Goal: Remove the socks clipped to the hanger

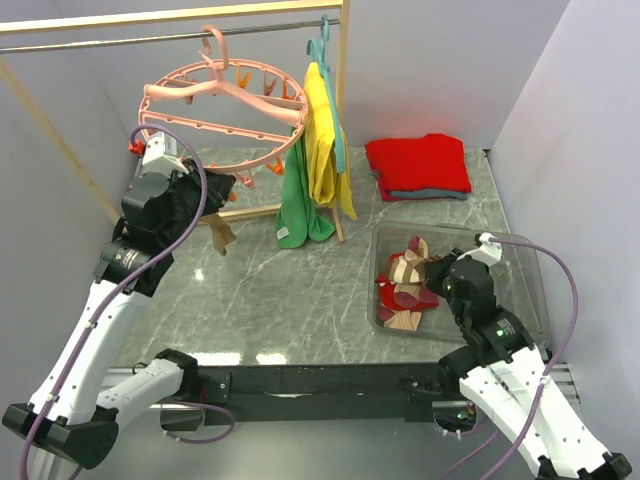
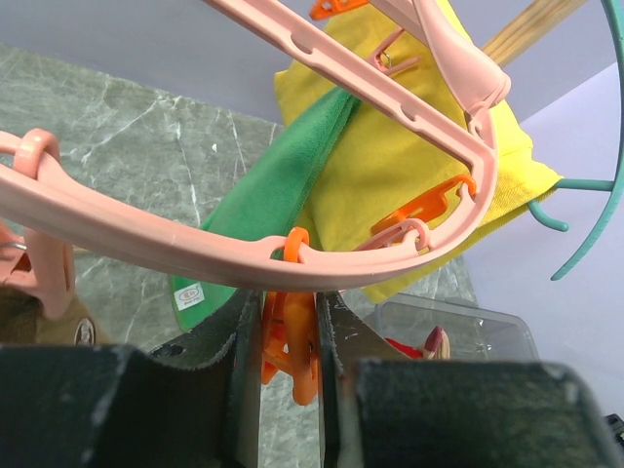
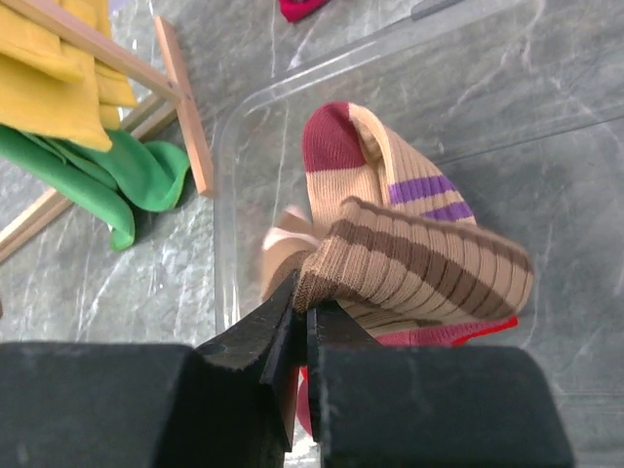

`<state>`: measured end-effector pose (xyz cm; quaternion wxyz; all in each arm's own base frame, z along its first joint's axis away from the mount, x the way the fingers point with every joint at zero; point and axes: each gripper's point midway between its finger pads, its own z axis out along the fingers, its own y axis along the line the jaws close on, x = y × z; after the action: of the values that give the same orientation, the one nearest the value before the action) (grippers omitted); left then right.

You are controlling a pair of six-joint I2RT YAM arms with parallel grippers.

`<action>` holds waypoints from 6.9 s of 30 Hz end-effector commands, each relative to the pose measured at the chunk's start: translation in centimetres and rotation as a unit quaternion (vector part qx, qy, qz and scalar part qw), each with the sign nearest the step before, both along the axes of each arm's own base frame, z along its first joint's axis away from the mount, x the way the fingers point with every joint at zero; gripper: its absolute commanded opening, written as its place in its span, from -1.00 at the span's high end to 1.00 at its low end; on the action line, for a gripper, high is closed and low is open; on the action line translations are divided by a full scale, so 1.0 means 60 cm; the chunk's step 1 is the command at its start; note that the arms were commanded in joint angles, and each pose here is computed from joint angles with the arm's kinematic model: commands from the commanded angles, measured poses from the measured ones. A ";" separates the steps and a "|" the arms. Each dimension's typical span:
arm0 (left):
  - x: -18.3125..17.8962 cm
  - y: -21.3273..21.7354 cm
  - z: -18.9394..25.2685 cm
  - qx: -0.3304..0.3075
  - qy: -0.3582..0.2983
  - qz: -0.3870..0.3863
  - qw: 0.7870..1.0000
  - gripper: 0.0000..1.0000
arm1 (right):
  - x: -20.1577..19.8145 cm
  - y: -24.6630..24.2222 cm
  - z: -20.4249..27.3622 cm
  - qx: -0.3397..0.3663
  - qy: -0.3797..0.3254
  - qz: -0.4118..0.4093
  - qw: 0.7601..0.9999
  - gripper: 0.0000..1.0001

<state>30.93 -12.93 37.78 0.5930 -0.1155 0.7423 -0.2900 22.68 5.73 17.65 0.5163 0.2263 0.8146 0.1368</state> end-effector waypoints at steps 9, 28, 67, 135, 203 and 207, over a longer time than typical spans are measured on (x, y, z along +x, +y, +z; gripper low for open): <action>-0.008 -0.005 0.017 -0.011 -0.015 -0.013 1.000 0.96 | -0.001 0.034 0.024 0.001 -0.010 0.071 0.997 -0.17; -0.016 -0.002 0.023 -0.013 -0.016 -0.013 1.000 0.95 | 0.039 0.245 0.117 -0.051 -0.046 0.270 0.960 -1.00; -0.040 -0.020 0.025 -0.035 -0.001 -0.049 0.998 0.91 | 0.102 0.767 0.077 0.005 -0.240 0.494 0.836 -0.58; -0.091 0.048 0.038 0.026 -0.021 0.014 0.999 -0.50 | -0.115 0.601 0.084 0.001 -0.085 0.655 0.751 1.00; -0.015 -0.010 0.002 -0.014 -0.010 -0.023 1.000 0.92 | 0.013 0.287 0.043 -0.003 -0.055 0.342 0.938 1.00; -0.011 -0.011 0.000 -0.013 -0.010 -0.024 1.000 0.92 | 0.040 0.159 0.068 -0.012 -0.064 0.199 0.978 1.00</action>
<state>30.16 -13.66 37.72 0.5898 -0.1075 0.7333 -0.3207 23.77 21.31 20.24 0.4916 -0.0675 0.8137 0.3028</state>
